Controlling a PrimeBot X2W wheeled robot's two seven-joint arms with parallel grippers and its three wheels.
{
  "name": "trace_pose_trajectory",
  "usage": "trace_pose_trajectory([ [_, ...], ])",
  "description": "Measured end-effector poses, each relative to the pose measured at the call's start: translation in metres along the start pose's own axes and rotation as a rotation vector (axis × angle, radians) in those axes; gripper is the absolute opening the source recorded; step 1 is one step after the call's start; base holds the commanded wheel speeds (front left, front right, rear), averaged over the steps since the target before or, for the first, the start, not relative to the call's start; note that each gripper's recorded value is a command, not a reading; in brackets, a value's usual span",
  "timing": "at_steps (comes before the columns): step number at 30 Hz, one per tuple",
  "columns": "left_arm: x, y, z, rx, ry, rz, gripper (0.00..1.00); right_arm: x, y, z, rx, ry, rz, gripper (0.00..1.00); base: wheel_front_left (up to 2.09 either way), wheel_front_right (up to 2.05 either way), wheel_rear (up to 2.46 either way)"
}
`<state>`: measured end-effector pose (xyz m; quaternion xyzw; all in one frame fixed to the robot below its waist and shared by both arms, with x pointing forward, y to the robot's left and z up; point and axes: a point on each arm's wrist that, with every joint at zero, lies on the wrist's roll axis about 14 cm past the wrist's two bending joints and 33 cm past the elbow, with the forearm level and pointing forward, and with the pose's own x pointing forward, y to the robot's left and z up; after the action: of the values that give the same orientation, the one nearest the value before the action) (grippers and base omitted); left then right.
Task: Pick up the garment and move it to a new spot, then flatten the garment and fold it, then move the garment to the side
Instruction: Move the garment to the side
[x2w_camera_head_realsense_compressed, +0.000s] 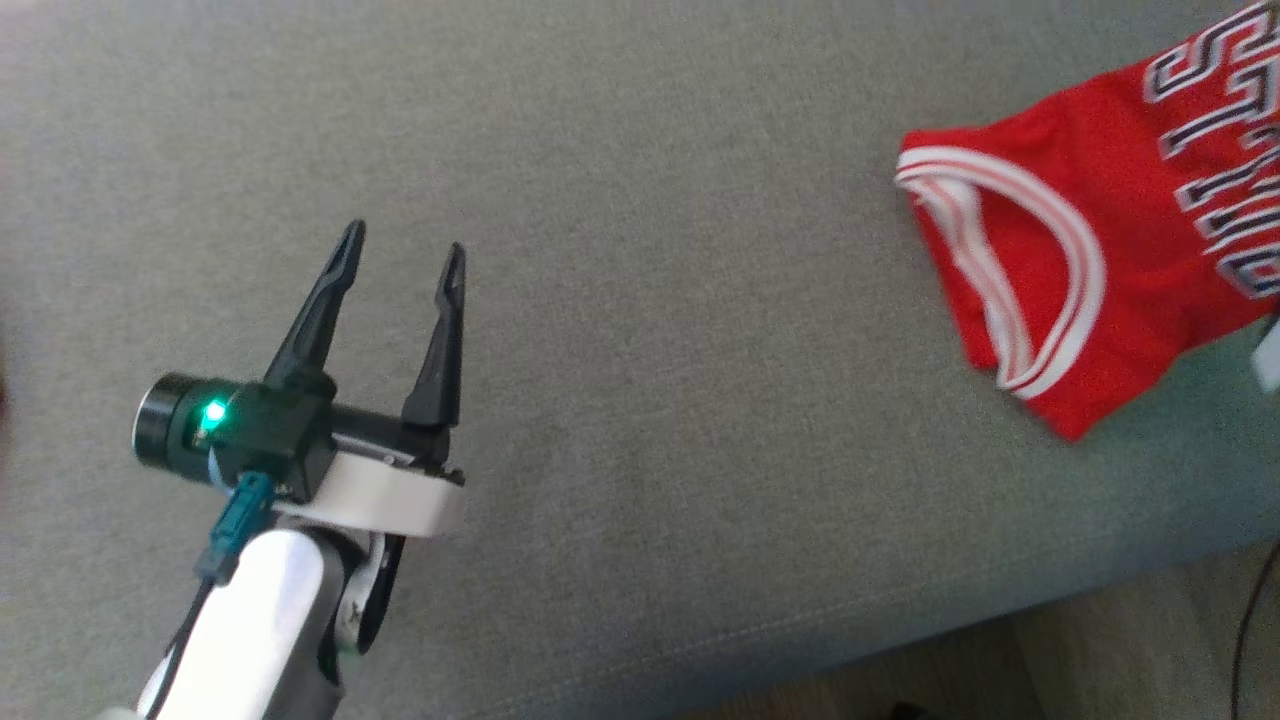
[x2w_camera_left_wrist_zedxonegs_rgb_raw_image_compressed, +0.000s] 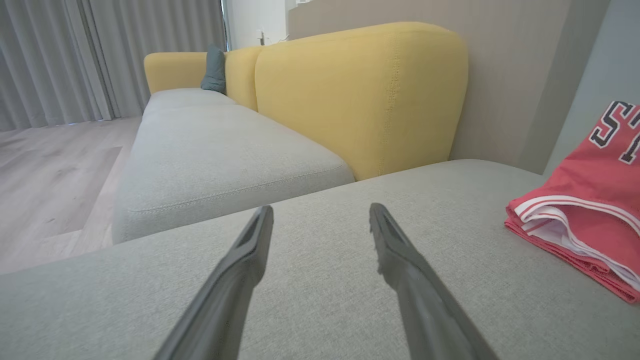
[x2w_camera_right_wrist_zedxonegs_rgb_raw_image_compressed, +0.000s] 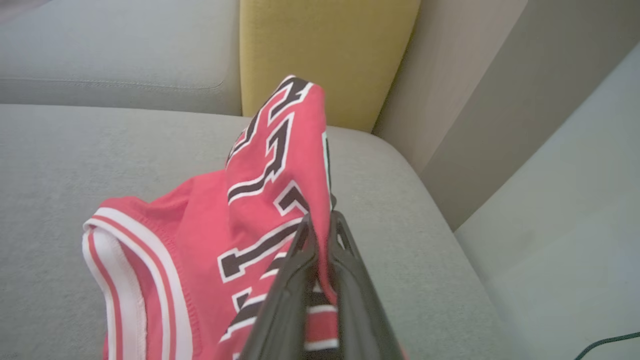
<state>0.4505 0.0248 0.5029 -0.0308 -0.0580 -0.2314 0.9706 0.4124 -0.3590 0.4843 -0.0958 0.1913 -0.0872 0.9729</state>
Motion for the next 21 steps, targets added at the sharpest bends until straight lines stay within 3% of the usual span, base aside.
trace_pose_trajectory([
  [10, 0.034, -0.010, -0.013, -0.017, -0.034, -0.076, 1.00, 0.019, -0.056, -0.006, 0.010, 0.039, -0.170, 0.00, 0.00, 0.00, 0.00],
  [16, 0.047, -0.013, -0.027, -0.033, -0.033, -0.112, 1.00, 0.034, -0.065, -0.020, -0.023, 0.089, -0.221, 0.00, 0.00, 0.00, 0.00],
  [21, 0.058, -0.009, -0.039, -0.046, -0.032, -0.121, 1.00, 0.050, -0.059, -0.054, -0.015, 0.169, -0.246, 0.00, 0.00, 0.00, 0.00],
])
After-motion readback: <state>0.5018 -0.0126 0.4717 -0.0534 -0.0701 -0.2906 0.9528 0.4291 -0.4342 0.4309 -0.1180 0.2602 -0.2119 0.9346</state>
